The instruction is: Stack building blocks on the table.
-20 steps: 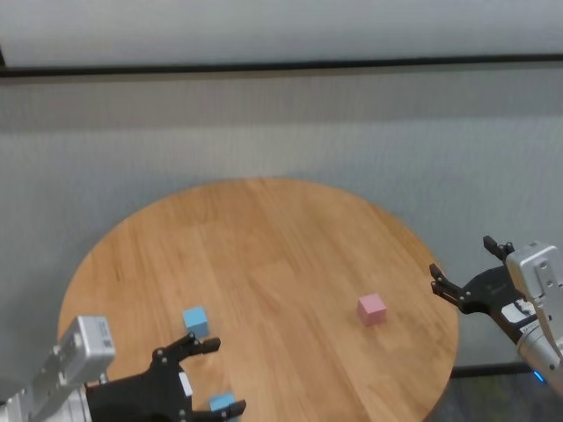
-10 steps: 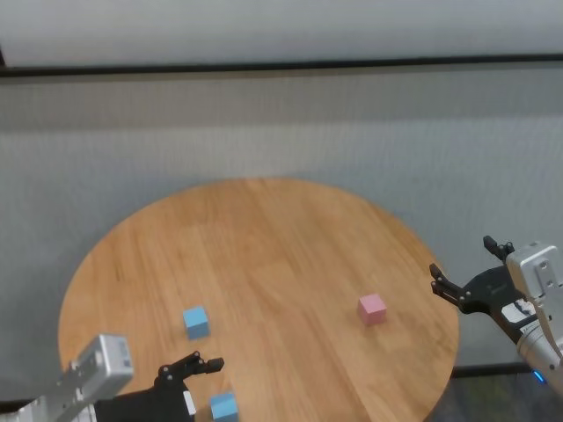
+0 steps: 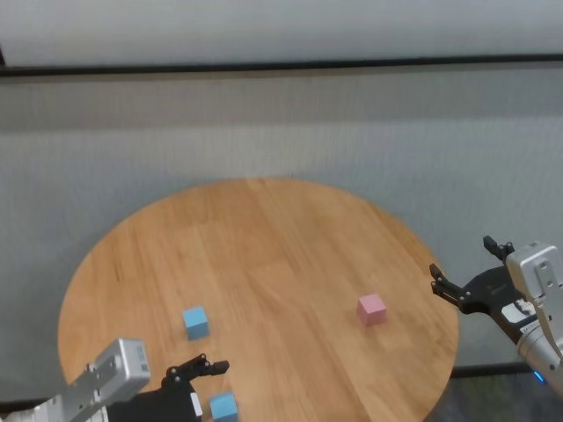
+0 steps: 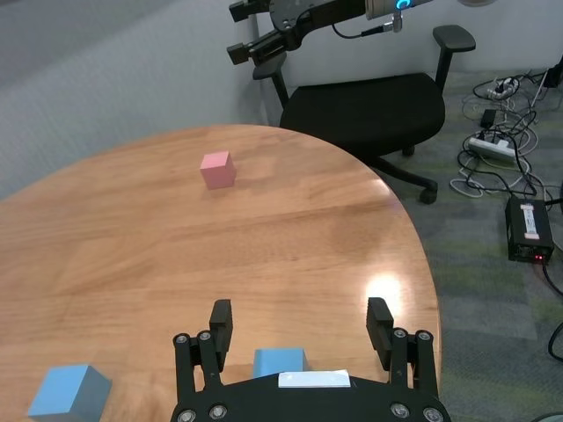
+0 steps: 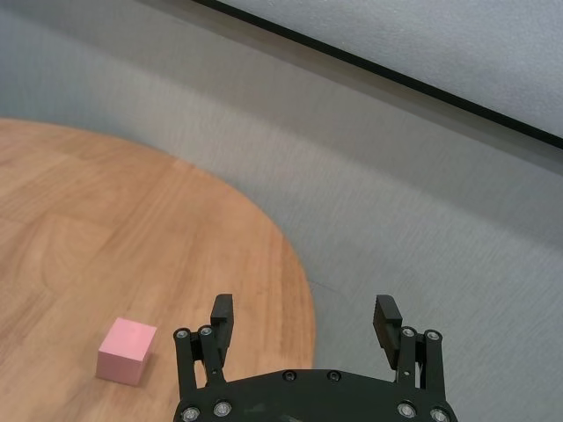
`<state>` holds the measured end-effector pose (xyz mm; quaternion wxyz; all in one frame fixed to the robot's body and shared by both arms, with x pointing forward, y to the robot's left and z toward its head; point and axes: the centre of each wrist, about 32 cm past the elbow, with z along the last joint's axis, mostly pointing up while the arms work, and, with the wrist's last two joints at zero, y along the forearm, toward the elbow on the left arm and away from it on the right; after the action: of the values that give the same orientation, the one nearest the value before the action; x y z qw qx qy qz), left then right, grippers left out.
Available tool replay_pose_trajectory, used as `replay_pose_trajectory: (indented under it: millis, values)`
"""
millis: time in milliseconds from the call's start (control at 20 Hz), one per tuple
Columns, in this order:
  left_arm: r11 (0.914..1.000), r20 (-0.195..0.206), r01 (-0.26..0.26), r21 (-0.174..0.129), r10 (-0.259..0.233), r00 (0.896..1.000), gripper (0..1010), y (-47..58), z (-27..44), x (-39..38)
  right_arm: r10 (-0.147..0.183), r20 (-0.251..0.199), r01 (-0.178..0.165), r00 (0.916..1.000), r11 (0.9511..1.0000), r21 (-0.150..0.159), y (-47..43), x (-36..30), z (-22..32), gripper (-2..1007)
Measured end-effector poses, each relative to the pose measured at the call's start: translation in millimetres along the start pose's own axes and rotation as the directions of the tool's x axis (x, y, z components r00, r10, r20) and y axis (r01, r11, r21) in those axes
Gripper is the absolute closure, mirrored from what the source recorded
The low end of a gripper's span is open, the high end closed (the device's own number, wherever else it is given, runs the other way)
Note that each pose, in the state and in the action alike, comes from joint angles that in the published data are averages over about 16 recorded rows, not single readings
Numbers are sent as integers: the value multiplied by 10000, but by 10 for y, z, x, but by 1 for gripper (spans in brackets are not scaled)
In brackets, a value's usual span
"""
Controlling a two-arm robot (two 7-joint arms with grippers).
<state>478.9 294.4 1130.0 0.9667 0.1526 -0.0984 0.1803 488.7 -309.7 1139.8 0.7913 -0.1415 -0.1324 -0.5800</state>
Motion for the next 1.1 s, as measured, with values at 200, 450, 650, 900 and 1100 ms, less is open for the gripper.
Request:
replay_pose_trajectory:
  millis: [200, 450, 650, 900, 1100]
  values:
    - [9999, 41, 49, 92, -49, 10000, 7, -32, -26, 17, 0, 0, 0, 10000, 10000, 0, 0, 0, 0, 0]
    - [9998, 22, 102, 183, -102, 9999, 7, -64, -64, 38, 0, 0, 0, 10000, 10000, 0, 0, 0, 0, 0]
    - [9996, -13, 138, 254, -137, 9999, 7, -84, -97, 56, 0, 0, 0, 10000, 10000, 0, 0, 0, 0, 0]
    - [9993, -49, 174, 318, -172, 9998, 7, -108, -131, 79, 0, 0, 0, 10000, 10000, 0, 0, 0, 0, 0]
    - [9992, -62, 195, 359, -193, 9998, 7, -123, -151, 99, 0, 0, 0, 10000, 10000, 0, 0, 0, 0, 0]
